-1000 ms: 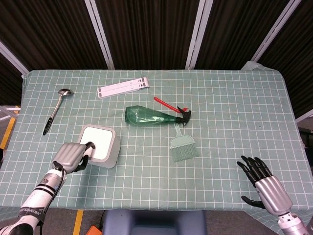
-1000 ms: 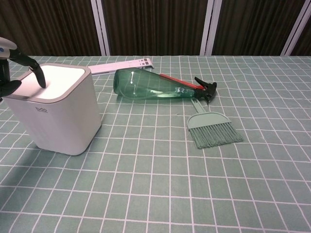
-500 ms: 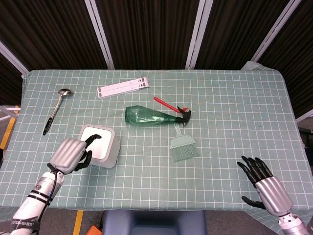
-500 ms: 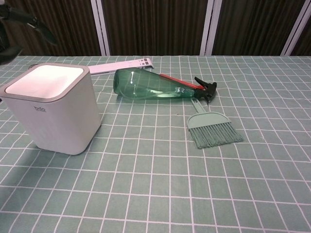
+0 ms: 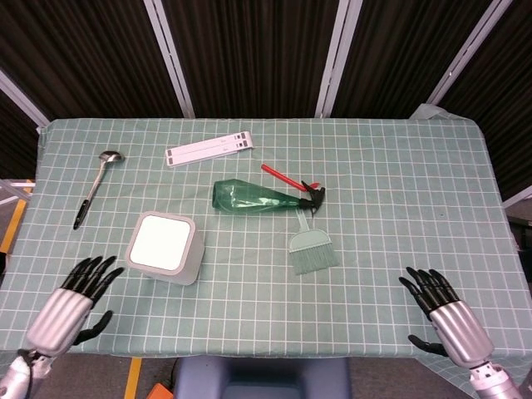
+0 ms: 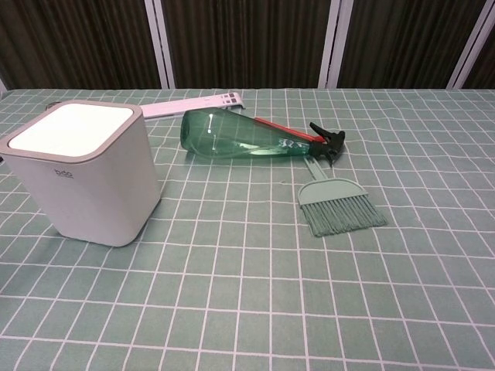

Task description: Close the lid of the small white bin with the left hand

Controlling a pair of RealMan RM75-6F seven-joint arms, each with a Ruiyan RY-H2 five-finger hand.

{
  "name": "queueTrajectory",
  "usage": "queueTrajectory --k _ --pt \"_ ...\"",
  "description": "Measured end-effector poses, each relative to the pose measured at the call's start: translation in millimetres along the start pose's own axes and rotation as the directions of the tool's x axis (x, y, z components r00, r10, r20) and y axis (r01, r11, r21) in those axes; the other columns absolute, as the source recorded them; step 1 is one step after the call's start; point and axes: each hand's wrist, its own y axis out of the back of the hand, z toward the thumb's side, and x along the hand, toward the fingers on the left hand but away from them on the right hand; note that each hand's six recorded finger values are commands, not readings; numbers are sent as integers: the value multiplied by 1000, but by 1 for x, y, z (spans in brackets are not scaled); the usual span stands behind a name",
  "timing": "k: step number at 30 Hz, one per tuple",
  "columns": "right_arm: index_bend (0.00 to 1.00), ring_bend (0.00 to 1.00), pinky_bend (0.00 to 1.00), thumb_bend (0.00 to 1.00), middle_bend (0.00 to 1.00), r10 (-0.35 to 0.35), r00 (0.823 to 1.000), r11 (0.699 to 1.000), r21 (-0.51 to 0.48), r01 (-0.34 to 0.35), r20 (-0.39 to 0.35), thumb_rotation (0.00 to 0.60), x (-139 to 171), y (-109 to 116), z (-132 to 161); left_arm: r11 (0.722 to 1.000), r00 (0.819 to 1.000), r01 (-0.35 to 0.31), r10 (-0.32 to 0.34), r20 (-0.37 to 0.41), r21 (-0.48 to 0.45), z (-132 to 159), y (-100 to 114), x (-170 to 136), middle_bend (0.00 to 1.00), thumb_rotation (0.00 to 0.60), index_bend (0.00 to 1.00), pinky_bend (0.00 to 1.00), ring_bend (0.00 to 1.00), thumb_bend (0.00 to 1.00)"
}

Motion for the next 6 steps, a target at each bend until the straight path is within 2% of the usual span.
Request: queueTrajectory --k 3,6 --pt "0 0 0 186 0 1 1000 1000 -2 -1 1 600 0 0 0 1000 998 13 -14 -66 -25 -16 -24 -22 0 600 65 0 0 400" --pt "0 0 0 186 0 -1 1000 1000 -3 1 6 600 1 1 -2 998 992 -10 2 -123 -63 -22 -31 -31 0 600 65 0 0 400"
